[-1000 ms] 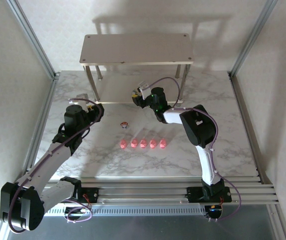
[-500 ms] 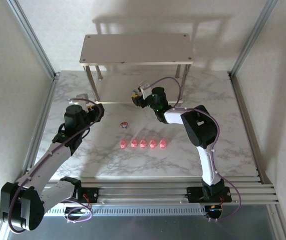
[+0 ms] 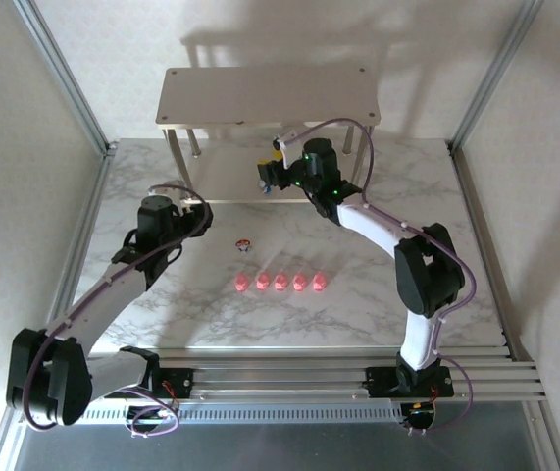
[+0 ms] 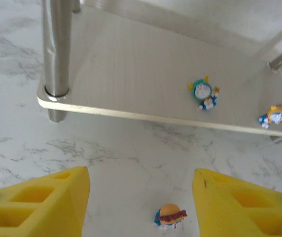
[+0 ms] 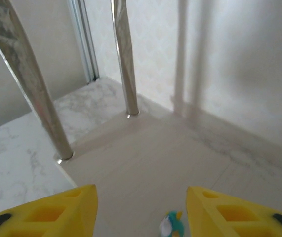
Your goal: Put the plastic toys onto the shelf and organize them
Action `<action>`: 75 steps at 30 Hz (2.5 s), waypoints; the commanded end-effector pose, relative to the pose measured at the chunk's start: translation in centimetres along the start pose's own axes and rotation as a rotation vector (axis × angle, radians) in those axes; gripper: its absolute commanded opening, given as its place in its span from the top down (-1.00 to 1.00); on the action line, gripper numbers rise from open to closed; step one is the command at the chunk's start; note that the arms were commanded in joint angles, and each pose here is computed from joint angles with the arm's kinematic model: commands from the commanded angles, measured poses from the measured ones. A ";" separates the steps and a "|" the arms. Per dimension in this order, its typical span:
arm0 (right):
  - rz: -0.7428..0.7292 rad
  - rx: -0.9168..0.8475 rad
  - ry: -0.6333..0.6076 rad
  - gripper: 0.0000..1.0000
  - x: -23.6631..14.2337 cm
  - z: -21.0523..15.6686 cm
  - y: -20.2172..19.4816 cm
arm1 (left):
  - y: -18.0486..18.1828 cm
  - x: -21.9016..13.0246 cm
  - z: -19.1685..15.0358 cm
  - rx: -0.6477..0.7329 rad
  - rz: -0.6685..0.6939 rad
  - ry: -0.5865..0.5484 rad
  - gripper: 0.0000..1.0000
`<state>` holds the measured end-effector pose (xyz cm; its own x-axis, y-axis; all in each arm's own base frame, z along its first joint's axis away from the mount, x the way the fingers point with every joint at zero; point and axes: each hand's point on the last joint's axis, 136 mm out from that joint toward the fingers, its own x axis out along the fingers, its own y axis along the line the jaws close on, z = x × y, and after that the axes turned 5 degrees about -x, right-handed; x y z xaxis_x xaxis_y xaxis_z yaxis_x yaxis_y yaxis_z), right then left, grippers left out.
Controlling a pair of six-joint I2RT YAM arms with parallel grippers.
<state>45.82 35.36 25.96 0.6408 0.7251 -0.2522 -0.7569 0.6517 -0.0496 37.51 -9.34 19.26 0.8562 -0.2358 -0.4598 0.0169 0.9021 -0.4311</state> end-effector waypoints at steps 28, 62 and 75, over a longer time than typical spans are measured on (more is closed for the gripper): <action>-0.065 0.097 0.399 -0.04 -12.1 -10.7 3.8 | -4.6 5.9 -12.1 0.379 -0.194 0.367 -0.16; -0.082 0.101 0.420 -0.05 -12.4 -11.7 1.8 | -2.4 9.8 -14.5 0.481 -0.094 0.482 -0.08; -0.094 0.103 0.426 -0.05 -12.6 -11.9 1.4 | -1.5 10.3 -15.0 0.476 -0.053 0.515 0.25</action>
<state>34.79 24.76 17.67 0.5790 0.5243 -0.6243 -0.6690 0.7432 0.0037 38.26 -18.90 3.98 0.5066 -0.3509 -0.7875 0.3877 0.9086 -0.1554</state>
